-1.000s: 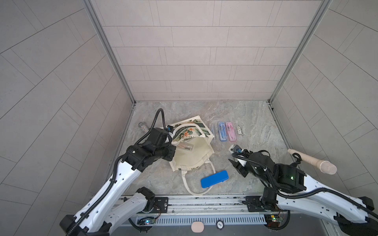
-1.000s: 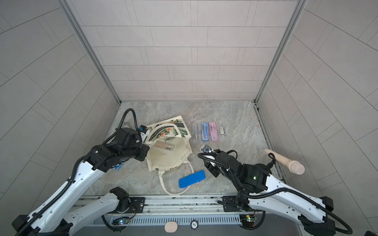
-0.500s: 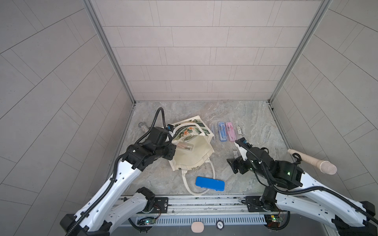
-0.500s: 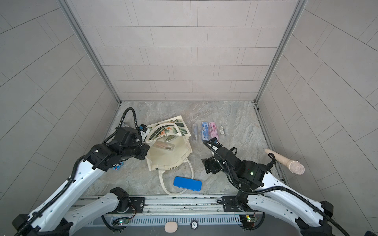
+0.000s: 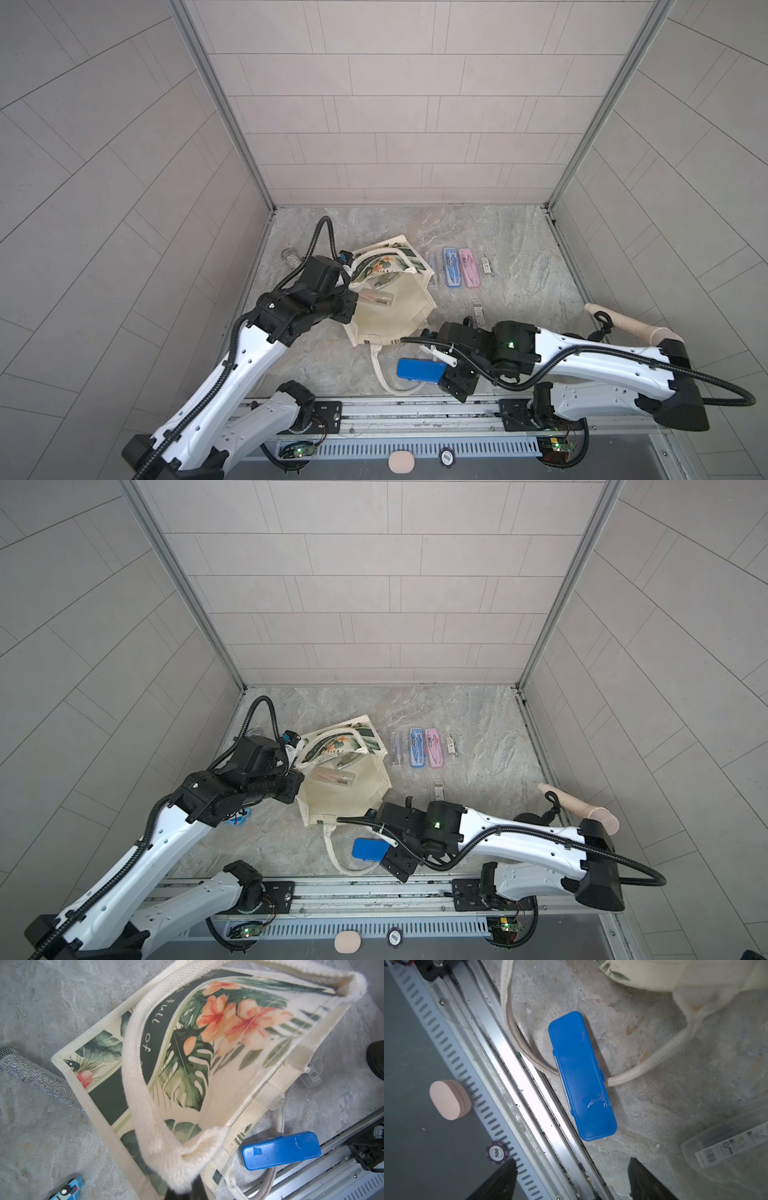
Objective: Take out the compass set from the canvas bag
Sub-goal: Pick up the compass set at the center of the board.
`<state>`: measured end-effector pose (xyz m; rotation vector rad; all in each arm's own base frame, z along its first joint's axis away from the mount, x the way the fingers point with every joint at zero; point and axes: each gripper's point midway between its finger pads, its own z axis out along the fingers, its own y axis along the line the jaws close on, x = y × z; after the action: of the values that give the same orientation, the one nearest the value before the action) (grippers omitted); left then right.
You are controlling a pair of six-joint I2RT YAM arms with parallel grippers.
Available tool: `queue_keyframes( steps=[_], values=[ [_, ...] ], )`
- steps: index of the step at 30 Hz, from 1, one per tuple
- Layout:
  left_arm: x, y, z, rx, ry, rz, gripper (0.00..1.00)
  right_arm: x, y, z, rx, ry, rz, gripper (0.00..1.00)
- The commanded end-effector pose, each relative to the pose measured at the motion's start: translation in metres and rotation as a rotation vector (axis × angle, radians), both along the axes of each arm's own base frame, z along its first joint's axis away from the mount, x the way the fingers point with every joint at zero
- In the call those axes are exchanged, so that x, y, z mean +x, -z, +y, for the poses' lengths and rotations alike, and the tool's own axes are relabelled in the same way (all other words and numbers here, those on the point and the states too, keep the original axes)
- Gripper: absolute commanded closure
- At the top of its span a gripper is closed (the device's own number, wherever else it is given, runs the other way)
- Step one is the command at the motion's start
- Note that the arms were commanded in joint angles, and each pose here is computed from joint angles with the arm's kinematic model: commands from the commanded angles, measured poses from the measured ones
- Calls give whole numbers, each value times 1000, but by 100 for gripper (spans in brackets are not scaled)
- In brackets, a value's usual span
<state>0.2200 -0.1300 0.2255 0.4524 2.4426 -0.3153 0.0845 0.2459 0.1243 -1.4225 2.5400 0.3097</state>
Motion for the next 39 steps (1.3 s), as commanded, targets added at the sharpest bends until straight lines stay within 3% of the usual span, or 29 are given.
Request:
queue_keyframes(
  steps=[1,10,18,22,24,31,35,39],
  values=[
    [1,-15,-6,-31,22,-25,100,5,19,9,-113,-116,-18,0],
    [-1,-14,-11,-34,54,-2,100,16,78,24,-314,-265,-18,5],
    [-1,-16,-10,-43,46,-14,100,19,86,24,-328,-254,-23,27],
    [-1,-16,-10,-44,46,-12,100,23,76,24,-299,-227,-63,50],
    [0,-17,-11,-45,46,-14,100,25,64,24,-265,-208,-88,55],
    [0,-19,-10,-46,45,-15,100,28,1,12,-72,-101,-190,55],
    [0,-19,-10,-49,41,-19,100,37,-48,-18,115,91,-304,54],
    [1,-18,-12,-58,43,-19,100,49,-72,-63,308,345,-345,55]
  ],
)
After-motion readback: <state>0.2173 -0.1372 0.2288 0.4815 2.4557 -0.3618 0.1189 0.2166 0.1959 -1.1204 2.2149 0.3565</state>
